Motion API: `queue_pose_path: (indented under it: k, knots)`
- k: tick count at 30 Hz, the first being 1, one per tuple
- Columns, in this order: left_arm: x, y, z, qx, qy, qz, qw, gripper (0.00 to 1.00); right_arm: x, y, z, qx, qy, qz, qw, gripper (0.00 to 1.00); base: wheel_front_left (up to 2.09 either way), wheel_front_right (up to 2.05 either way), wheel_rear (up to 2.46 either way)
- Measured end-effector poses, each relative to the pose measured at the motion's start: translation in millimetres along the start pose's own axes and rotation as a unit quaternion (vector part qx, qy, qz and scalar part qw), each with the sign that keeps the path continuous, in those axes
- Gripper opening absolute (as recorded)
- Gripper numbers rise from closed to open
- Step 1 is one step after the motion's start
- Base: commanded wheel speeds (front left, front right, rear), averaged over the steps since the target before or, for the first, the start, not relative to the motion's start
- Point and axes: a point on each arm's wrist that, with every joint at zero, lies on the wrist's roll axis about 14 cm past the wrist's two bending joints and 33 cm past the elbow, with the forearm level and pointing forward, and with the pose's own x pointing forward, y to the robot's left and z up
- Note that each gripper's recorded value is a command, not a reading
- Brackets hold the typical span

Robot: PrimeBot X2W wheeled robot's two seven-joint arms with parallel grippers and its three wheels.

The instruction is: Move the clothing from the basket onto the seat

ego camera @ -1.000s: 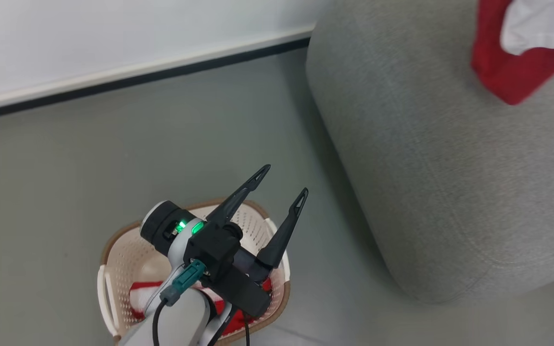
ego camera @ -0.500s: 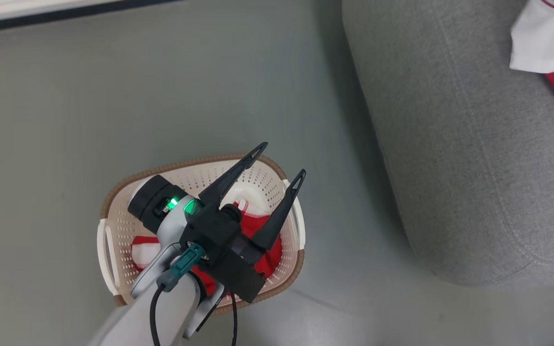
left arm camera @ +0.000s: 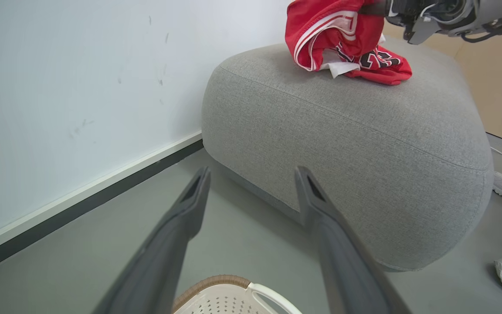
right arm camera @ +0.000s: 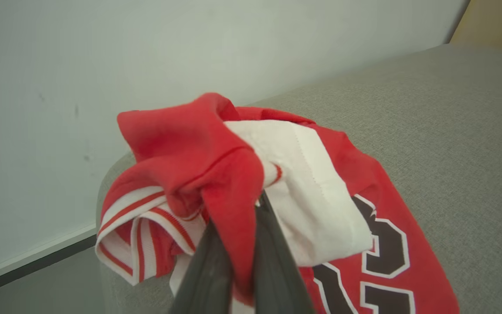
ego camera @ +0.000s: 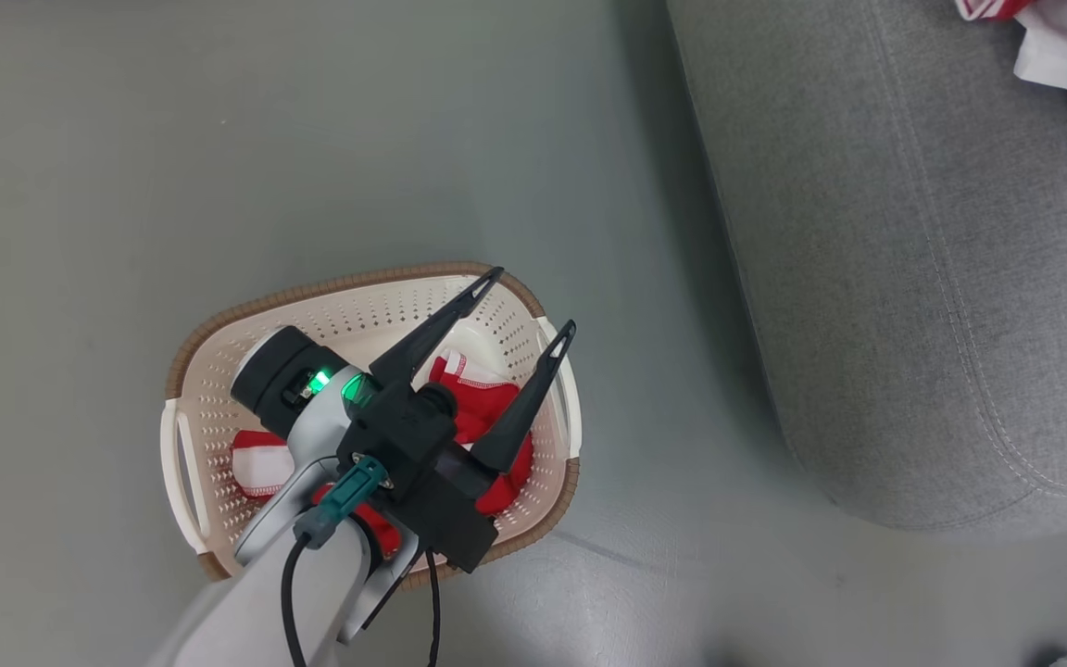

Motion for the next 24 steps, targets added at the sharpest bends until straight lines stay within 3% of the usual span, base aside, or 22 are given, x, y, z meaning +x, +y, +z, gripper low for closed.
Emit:
queue_pose_path:
  k: [7,8,9,12,24]
  knots:
    - [3,-3,-3,-0.002,0.004,-0.005,1.0,1.0,-10,5,-21,-0.018,0.023,0.017,0.999,0.0,0.0,0.0,0.0]
    - [4,-3,-4,-0.002,0.005,-0.005,1.0,1.0,-12,6,-25,-0.024,0.028,0.021,0.999,0.11,0.0,0.0,0.0]
    - [4,-3,-4,-0.002,0.005,-0.006,1.0,1.0,-14,6,-29,-0.028,0.032,0.022,0.999,0.31,0.0,0.0,0.0]
    - [5,-6,-2,-0.002,0.004,-0.008,1.0,1.0,-22,10,-37,-0.042,0.042,0.036,0.998,1.0,0.0,0.0,0.0]
    - [9,-32,23,0.002,-0.026,-0.026,0.999,1.0,-68,0,-54,-0.067,0.066,0.061,0.994,1.0,0.0,0.0,0.0]
